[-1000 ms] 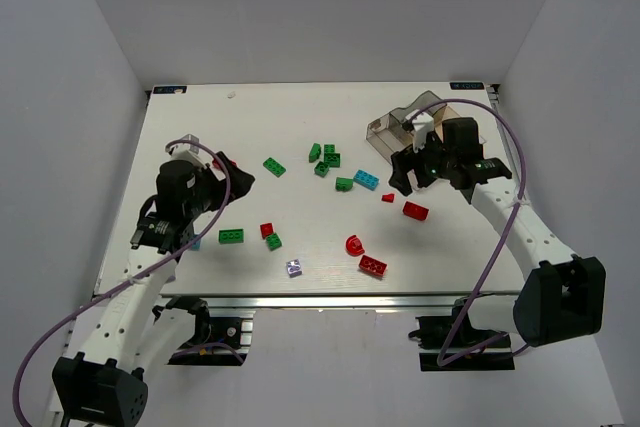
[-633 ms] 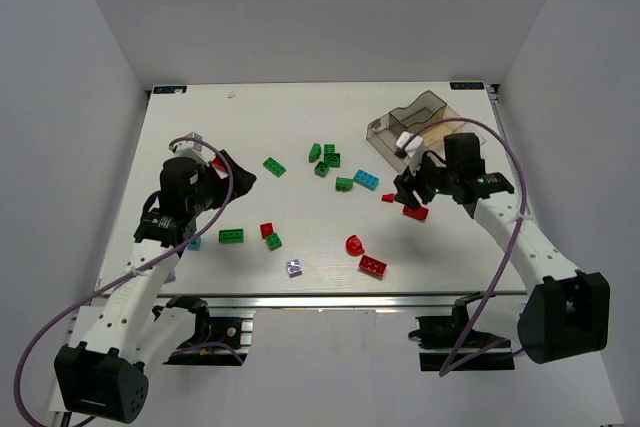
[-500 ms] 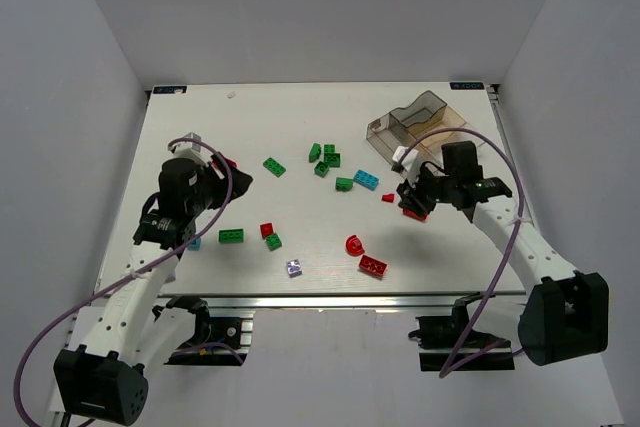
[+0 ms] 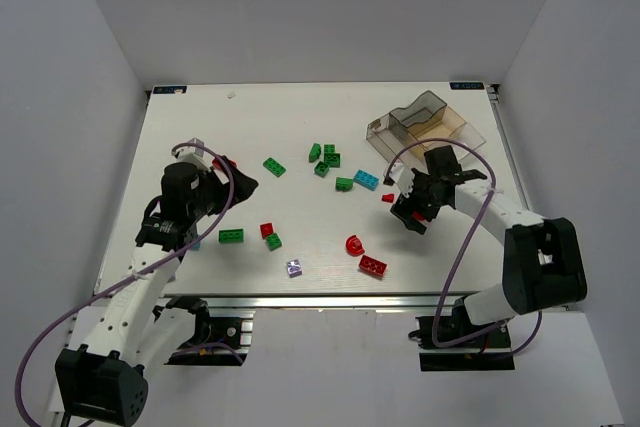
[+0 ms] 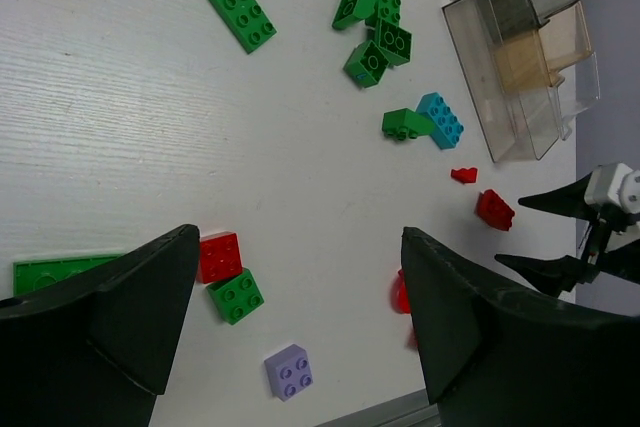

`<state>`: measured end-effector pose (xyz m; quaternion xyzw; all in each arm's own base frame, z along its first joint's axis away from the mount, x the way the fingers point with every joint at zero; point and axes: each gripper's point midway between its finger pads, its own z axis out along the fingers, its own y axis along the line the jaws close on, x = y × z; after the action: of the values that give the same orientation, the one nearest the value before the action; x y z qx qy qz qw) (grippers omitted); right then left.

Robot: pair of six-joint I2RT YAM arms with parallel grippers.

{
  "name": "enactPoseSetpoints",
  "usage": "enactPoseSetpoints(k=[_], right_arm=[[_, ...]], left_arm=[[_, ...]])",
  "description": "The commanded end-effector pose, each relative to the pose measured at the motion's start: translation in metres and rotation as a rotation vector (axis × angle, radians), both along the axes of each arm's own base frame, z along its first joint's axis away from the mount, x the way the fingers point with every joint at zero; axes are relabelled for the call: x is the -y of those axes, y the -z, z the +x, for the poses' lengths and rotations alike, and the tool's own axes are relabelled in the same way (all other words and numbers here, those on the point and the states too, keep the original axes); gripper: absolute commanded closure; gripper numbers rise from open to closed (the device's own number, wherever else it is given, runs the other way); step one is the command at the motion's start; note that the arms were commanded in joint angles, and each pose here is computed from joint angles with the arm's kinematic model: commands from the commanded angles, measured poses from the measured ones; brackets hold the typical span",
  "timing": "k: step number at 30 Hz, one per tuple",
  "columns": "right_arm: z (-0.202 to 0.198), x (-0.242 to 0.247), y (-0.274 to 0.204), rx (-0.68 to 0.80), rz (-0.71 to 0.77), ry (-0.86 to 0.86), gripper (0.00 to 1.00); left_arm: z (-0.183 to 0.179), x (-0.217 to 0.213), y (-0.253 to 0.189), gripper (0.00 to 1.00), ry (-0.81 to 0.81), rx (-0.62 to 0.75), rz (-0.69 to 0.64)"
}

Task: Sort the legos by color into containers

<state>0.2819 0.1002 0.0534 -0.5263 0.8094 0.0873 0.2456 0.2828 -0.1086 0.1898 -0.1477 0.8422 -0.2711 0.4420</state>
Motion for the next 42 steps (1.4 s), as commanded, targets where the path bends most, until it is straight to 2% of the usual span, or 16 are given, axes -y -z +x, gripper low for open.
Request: enactPoseSetpoints(k=[1,6,9,12,13,15,16,19,21,22,24,26,30,34,41,42], right_arm=[[0.026,0.008,0.003,0.063,-0.062,0.03,0.11],[0.031,0.008,0.02,0.028,-0.083,0.022,0.12],[0.029,0.005,0.03,-0.015,-0.079,0.003,0.22],[0.025,0.0,0.032,-0.084,-0.056,-0.01,0.47],[0.022,-0.002,0.032,-0.103,-0.05,-0.022,0.64],[0.013,-0.009,0.027,-0.143,-0.012,-0.054,0.78],[0.013,-0.013,0.02,-0.135,0.007,-0.073,0.89],[0.004,-0.035,-0.012,-0.13,0.128,-0.158,1.0],[0.013,-0.054,-0.051,-0.081,0.233,-0.186,1.0],[0.018,-0.059,-0.062,-0.089,0.267,-0.133,1.0],[0.055,-0.064,-0.094,0.008,0.301,-0.037,1.0],[0.086,-0.057,-0.115,0.054,0.301,0.137,1.0],[0.129,-0.046,-0.123,0.11,0.295,0.324,1.0],[0.162,-0.031,-0.116,0.168,0.236,0.426,1.0],[0.206,-0.02,-0.085,0.177,0.161,0.463,0.85],[0.209,-0.02,-0.083,0.178,0.157,0.461,0.79]], left_arm=[[-0.003,0.002,-0.003,0.09,0.014,0.005,-0.005],[-0.008,0.001,-0.001,0.09,0.005,0.0,-0.011],[-0.013,0.0,0.002,0.09,0.003,-0.013,-0.011],[-0.017,-0.001,0.003,0.12,0.001,-0.026,-0.011],[-0.018,-0.002,0.004,0.14,-0.004,-0.036,-0.01],[-0.021,-0.002,0.002,0.16,-0.006,-0.034,-0.012],[-0.022,-0.002,0.004,0.17,-0.009,-0.043,-0.016],[-0.025,-0.002,0.006,0.24,-0.013,-0.056,-0.029],[-0.027,-0.001,0.009,0.28,-0.015,-0.069,-0.034],[-0.028,-0.001,0.01,0.29,-0.019,-0.076,-0.039],[-0.029,-0.002,0.015,0.3,-0.024,-0.096,-0.04],[-0.029,-0.002,0.018,0.3,-0.03,-0.114,-0.04],[-0.032,-0.004,0.031,0.2,-0.047,-0.171,-0.029],[-0.033,-0.004,0.039,0.16,-0.048,-0.202,-0.028],[-0.033,0.001,0.04,0.14,-0.026,-0.228,-0.034],[-0.032,0.0,0.04,0.14,-0.028,-0.226,-0.027]])
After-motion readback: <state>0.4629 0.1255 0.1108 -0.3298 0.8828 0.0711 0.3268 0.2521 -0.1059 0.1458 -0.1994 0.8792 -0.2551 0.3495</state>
